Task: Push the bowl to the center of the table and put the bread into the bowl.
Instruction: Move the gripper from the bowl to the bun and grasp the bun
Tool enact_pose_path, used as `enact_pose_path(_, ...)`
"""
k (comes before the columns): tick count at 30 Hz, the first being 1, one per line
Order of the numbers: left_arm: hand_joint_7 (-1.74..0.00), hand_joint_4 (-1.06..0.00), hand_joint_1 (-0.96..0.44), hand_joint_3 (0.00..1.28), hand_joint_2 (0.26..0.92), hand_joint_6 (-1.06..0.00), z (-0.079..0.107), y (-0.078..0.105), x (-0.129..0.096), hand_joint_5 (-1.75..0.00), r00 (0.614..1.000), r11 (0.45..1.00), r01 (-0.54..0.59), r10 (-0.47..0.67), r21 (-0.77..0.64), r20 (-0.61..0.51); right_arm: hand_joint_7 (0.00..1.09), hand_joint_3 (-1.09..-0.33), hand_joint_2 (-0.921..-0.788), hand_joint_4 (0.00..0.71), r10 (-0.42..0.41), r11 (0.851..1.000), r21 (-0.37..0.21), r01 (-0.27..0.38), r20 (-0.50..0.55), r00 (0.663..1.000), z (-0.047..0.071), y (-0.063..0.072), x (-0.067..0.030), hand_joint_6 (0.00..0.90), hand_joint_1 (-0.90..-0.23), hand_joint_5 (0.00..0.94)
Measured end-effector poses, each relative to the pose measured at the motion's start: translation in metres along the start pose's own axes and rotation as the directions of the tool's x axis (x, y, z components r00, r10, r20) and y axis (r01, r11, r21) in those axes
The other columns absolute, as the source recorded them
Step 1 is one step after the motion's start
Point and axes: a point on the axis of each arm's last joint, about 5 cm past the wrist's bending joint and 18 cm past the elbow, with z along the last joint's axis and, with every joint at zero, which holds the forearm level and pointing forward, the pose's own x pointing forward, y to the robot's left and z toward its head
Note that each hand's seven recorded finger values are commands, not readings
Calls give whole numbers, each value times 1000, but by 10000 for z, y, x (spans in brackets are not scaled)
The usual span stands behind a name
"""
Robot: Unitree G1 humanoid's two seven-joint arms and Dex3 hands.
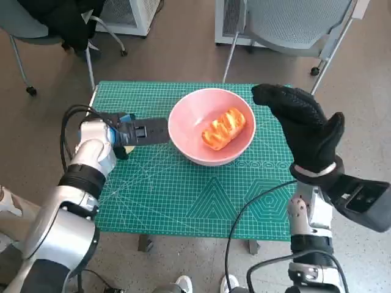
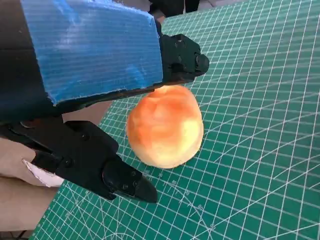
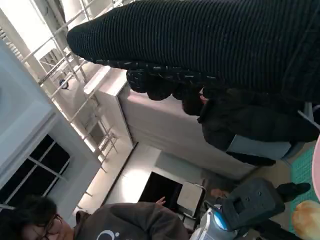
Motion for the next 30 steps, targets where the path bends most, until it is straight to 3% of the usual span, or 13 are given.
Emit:
enact_pose_path(8, -4, 1, -264, 2, 689, -146, -16, -34, 18, 1, 1000, 1000, 14, -14, 2, -5, 254, -794, -921, 71, 0, 1000, -18, 0, -5, 1000, 30, -41, -19, 20, -708, 5)
enact_pose_path(10, -3, -43, -234, 4, 694, -140, -20, -42, 21, -19, 1000, 1000, 19, -19, 1, -6, 253, -794, -921, 71, 0, 1000, -20, 0, -6, 1000, 34, -46, -24, 21, -708, 5)
enact_pose_path(11, -2, -122, -186, 6, 702, -143, -22, -46, 24, -216, 1000, 1000, 21, -21, -2, -7, 252, -794, -921, 71, 0, 1000, -21, 0, -7, 1000, 35, -48, -27, 22, -708, 5)
enact_pose_path(13, -3, -143, -119, 17, 707, -151, -24, -56, 28, -658, 1000, 1000, 25, -25, -10, -8, 250, -794, -921, 72, 0, 1000, -23, 0, -8, 1000, 38, -52, -31, 23, -708, 5)
enact_pose_path(14, -10, -198, -46, 37, 713, -174, -27, -62, 31, -1049, 1000, 999, 25, -26, -19, -8, 249, -793, -921, 72, -1, 1000, -23, 0, -9, 1000, 38, -53, -32, 23, -708, 5)
enact_pose_path(15, -18, -295, 20, 52, 719, -200, -30, -70, 34, -1300, 1000, 999, 23, -23, -32, -9, 248, -793, -921, 72, -1, 1000, -24, 0, -9, 1000, 39, -55, -33, 24, -708, 5)
enact_pose_path(16, -38, -420, 70, 68, 734, -249, -32, -76, 36, -1461, 1000, 999, 16, -17, -41, -12, 247, -792, -921, 73, -1, 1000, -24, 0, -10, 1000, 40, -56, -35, 25, -708, 5)
enact_pose_path(19, -105, -615, 126, 102, 767, -394, -32, -82, 38, -1653, 999, 998, -23, 21, -55, -26, 245, -792, -921, 73, 0, 1000, -26, 0, -10, 1000, 43, -59, -36, 26, -707, 4)
enact_pose_path(20, -127, -635, 187, 261, 705, -425, -33, -83, 38, -1606, 999, 998, -35, 33, -57, -30, 244, -792, -921, 73, 0, 1000, -26, 0, -10, 1000, 44, -60, -36, 27, -707, 4)
enact_pose_path(21, -191, -673, 284, 543, 584, -457, -33, -85, 38, -1555, 998, 997, -50, 47, -58, -37, 243, -792, -921, 73, 0, 1000, -27, 0, -10, 1000, 45, -61, -36, 27, -706, 4)
enact_pose_path(23, -322, -710, 363, 751, 496, -449, -30, -94, 40, -1486, 997, 996, -69, 66, -57, -49, 241, -791, -921, 74, 0, 1000, -27, 0, -10, 1000, 46, -63, -36, 28, -705, 4)
enact_pose_path(26, -493, -736, 402, 765, 507, -455, -29, -112, 44, -1377, 995, 996, -79, 76, -48, -67, 239, -792, -921, 74, 0, 1000, -27, -1, -11, 1000, 46, -63, -36, 30, -705, 4)
enact_pose_path(30, -688, -733, 400, 604, 608, -522, -29, -134, 51, -1291, 994, 996, -85, 83, -24, -72, 235, -793, -921, 74, -1, 1000, -26, 0, -11, 1000, 46, -63, -35, 31, -704, 3)
